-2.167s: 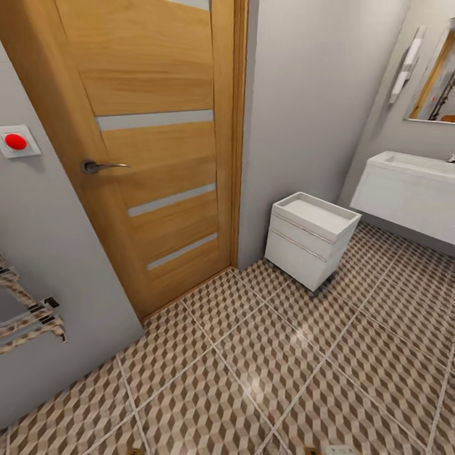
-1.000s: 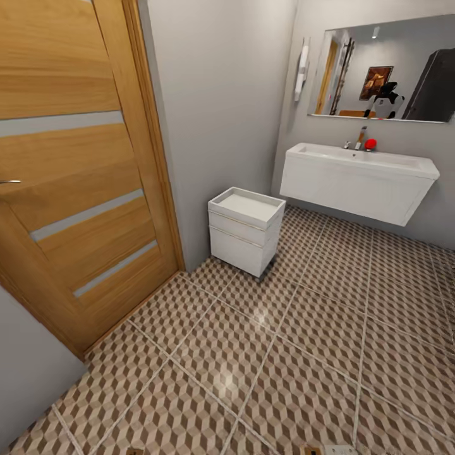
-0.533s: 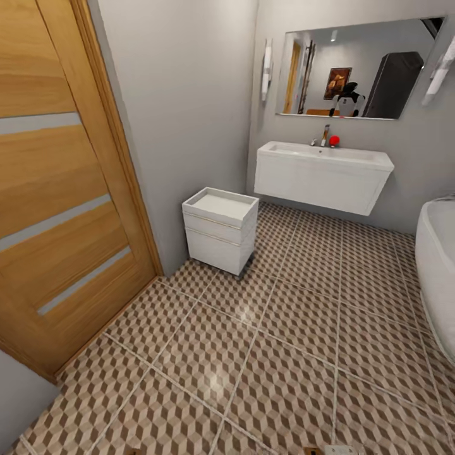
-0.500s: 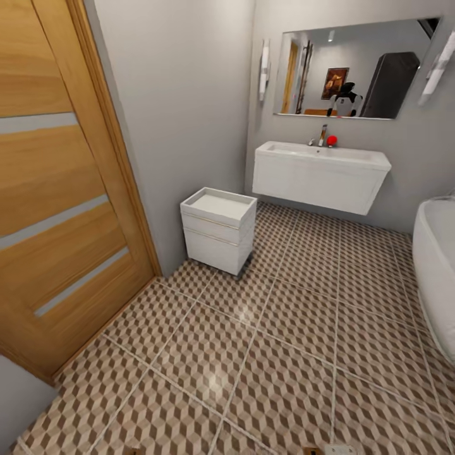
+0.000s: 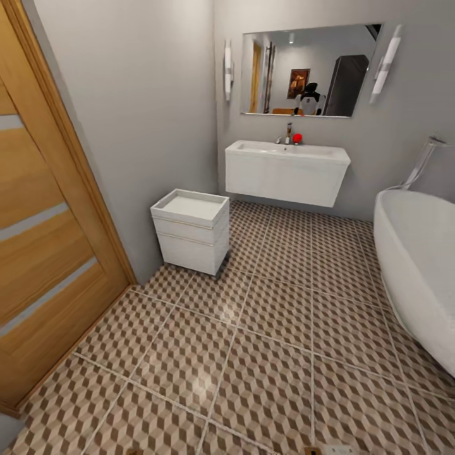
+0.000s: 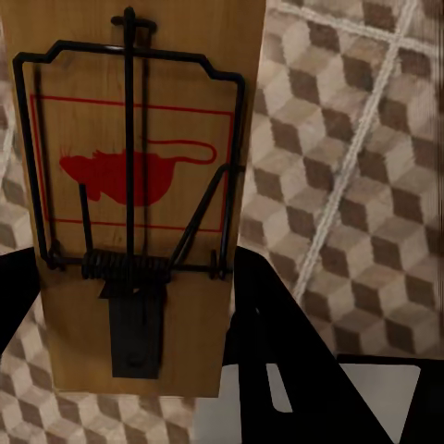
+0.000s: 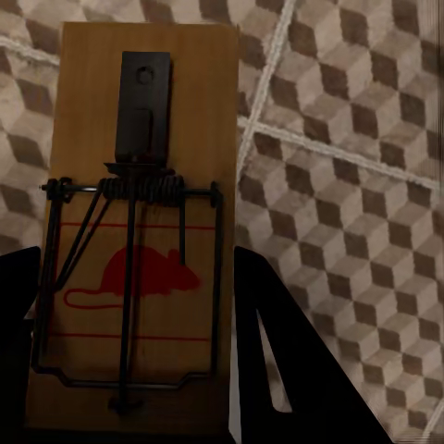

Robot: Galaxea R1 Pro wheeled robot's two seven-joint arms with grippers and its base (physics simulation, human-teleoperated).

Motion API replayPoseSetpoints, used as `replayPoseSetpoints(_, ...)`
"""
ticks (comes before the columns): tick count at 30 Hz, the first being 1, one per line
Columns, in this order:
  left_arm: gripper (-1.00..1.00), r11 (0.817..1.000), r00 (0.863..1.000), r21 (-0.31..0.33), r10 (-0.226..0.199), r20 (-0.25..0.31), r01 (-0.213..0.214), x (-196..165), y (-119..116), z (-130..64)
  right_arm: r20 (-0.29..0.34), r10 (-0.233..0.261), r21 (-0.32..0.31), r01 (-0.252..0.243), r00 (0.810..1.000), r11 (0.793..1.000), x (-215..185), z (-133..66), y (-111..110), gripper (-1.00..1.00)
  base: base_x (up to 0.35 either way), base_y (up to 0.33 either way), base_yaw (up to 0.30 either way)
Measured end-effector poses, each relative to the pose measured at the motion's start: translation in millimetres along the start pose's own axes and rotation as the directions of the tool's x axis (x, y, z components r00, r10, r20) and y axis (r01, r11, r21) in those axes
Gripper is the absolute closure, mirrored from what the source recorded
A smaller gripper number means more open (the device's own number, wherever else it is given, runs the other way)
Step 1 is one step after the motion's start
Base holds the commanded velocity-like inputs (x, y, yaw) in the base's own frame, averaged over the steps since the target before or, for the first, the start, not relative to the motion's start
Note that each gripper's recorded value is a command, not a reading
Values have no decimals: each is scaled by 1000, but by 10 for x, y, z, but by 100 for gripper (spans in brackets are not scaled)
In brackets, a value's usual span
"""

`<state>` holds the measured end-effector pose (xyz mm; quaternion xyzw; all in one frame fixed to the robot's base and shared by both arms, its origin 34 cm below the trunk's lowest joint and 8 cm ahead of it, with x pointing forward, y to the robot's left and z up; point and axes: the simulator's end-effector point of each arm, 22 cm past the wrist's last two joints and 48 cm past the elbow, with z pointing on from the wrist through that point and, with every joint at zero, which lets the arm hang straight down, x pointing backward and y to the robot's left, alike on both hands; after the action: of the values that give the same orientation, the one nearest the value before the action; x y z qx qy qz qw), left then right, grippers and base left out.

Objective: Take the four mousetraps from the cabinet in the bathroom and place them on the bathroom floor. Make sure all four end up on the same floor surface, and ensure that at least two of them are either under or directly next to the same bathroom sink.

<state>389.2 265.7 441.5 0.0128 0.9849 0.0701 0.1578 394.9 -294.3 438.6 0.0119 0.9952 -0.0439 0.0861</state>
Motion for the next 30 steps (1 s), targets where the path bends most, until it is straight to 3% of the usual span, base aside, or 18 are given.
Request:
replayPoseSetpoints(18, 100, 1000, 1000, 1, 2, -10, -2, 45, -4, 11, -11, -2, 1, 2, 1000, 1000, 47, 19, -15, 100, 0, 0, -240)
replayPoseSetpoints(30, 100, 1000, 1000, 4, 4, -19, -4, 81, -28, 16, -16, -19, 1, 19, 1000, 1000, 69, 31, -12, 100, 9, 0, -26)
